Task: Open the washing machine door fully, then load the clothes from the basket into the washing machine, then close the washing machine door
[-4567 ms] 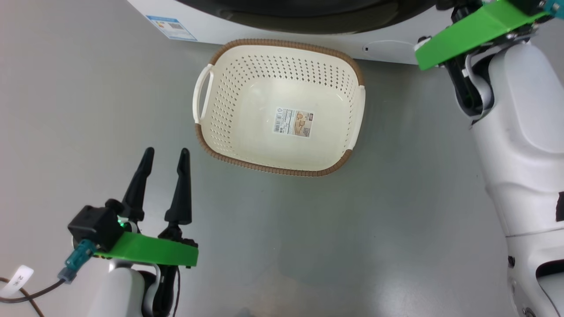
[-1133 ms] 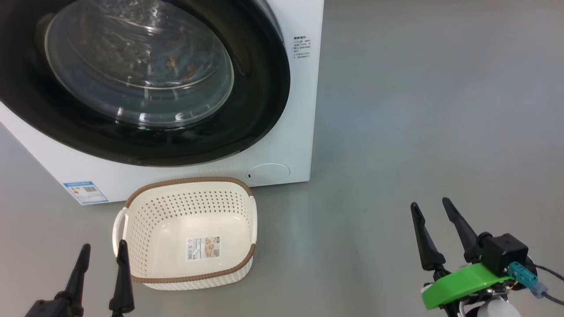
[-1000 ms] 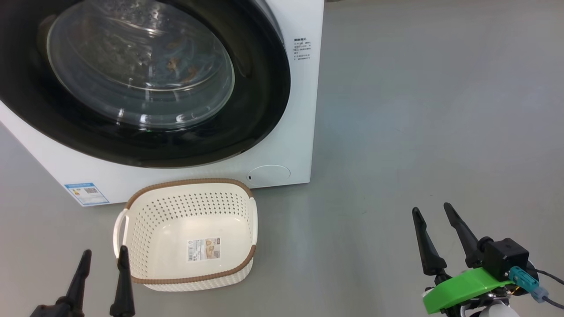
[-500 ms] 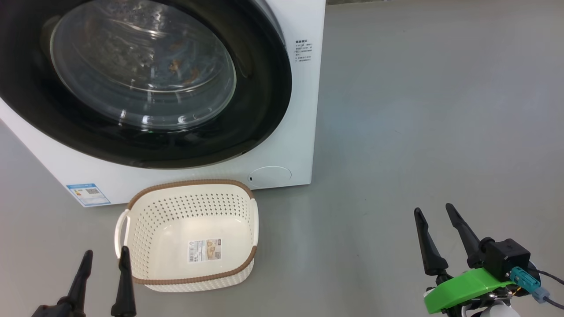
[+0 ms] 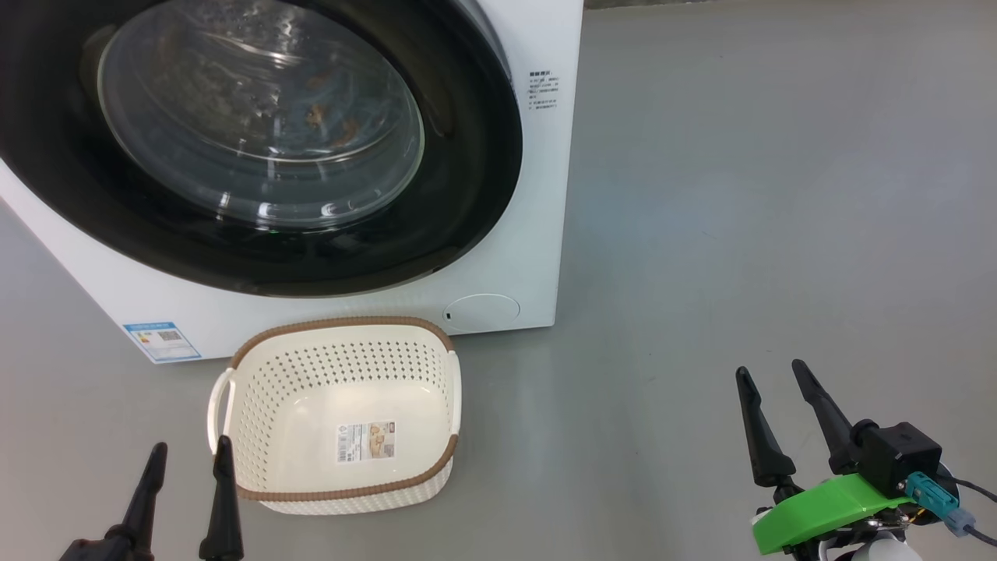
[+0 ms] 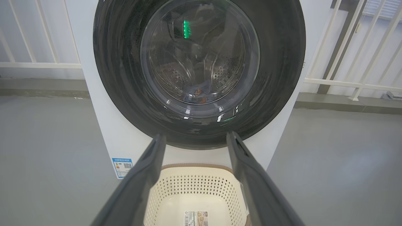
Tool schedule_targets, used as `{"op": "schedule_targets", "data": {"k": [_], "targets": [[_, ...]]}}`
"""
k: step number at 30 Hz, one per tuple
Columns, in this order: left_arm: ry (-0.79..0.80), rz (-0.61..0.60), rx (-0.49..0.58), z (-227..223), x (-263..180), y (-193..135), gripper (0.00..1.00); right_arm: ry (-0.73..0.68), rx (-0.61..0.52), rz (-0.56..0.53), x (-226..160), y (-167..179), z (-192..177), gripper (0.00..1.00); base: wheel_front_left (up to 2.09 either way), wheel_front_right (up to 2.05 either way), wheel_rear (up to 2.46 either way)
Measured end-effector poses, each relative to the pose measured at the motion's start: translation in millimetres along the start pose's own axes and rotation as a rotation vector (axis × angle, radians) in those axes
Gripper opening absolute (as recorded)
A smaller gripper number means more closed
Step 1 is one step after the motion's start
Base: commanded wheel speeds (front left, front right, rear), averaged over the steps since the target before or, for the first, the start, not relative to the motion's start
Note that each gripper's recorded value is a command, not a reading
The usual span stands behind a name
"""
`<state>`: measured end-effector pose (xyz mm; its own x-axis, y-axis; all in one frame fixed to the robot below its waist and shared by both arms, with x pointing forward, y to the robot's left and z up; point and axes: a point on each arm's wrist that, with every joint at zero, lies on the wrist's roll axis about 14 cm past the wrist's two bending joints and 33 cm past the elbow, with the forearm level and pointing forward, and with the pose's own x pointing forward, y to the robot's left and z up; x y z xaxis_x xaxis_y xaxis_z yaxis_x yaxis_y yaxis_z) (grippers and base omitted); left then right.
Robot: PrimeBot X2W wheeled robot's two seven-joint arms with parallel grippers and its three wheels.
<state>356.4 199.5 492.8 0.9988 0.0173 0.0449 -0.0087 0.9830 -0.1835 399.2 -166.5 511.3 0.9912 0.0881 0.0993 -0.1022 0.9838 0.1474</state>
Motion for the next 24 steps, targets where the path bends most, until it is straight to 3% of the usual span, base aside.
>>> {"op": "schedule_targets", "data": {"k": [24], "targets": [[-0.001,0.002,0.0,0.2,-0.4,0.6,1.0,-0.001,0.0,-0.001,0.4,-0.2,0.2,1.0,0.0,0.0,0.0]]}}
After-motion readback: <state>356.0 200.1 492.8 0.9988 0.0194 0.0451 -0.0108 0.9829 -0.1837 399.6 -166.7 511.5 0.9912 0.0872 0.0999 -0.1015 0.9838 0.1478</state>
